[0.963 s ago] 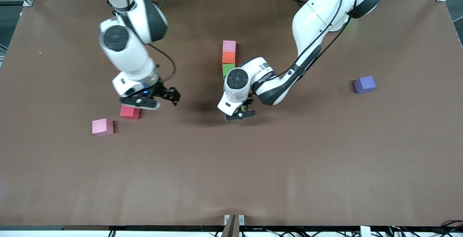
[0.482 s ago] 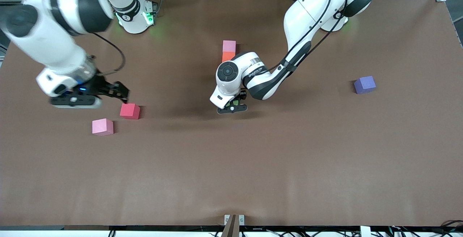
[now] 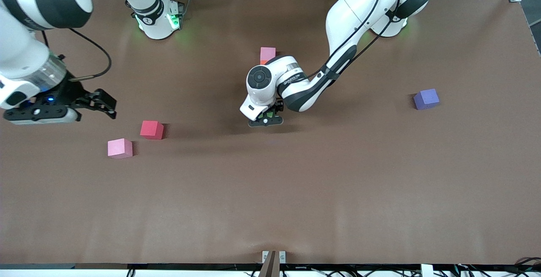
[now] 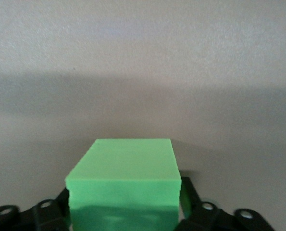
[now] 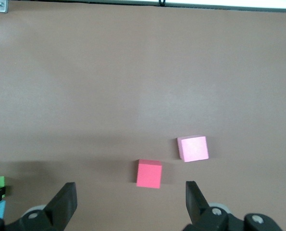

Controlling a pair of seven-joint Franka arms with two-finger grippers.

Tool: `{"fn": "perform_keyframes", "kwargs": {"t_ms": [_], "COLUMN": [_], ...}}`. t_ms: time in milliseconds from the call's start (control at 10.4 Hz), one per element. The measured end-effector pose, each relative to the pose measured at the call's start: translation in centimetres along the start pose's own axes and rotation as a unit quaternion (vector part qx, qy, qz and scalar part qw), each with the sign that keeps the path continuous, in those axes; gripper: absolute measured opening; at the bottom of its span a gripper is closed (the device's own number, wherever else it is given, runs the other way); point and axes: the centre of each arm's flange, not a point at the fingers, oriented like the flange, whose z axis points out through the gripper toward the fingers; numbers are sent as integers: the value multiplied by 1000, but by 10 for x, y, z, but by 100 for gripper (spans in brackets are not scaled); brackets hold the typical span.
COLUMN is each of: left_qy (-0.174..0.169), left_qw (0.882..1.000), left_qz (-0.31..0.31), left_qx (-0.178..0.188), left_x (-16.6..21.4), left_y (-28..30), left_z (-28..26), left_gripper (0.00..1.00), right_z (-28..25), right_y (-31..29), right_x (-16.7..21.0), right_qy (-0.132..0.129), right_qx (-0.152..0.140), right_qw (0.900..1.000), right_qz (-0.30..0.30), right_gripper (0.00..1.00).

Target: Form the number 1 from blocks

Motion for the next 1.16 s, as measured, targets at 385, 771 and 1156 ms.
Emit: {"fn": "perform_keyframes", "kwargs": {"t_ms": [385,771,1156], "left_qy": [12,63,110], "left_qw": [999,986,972], "left_qz": [-52,-153,-207], "left_qx": [12,-1,-13], "left_x": [57,154,192], "left_y": [-40,-147,-232], "left_z": [-35,-161,-251], "left_gripper": [100,100,100], "right_z": [-10,-26,-24], "right_y": [52,65,66], "right_x": [3,7,7], "right_qy": [11,26,25], "right_qx": [-7,-11,-11], "right_qw": [1000,1000,1000], "right_qz": [-4,6,7], "right_gripper": [100,100,100]}}
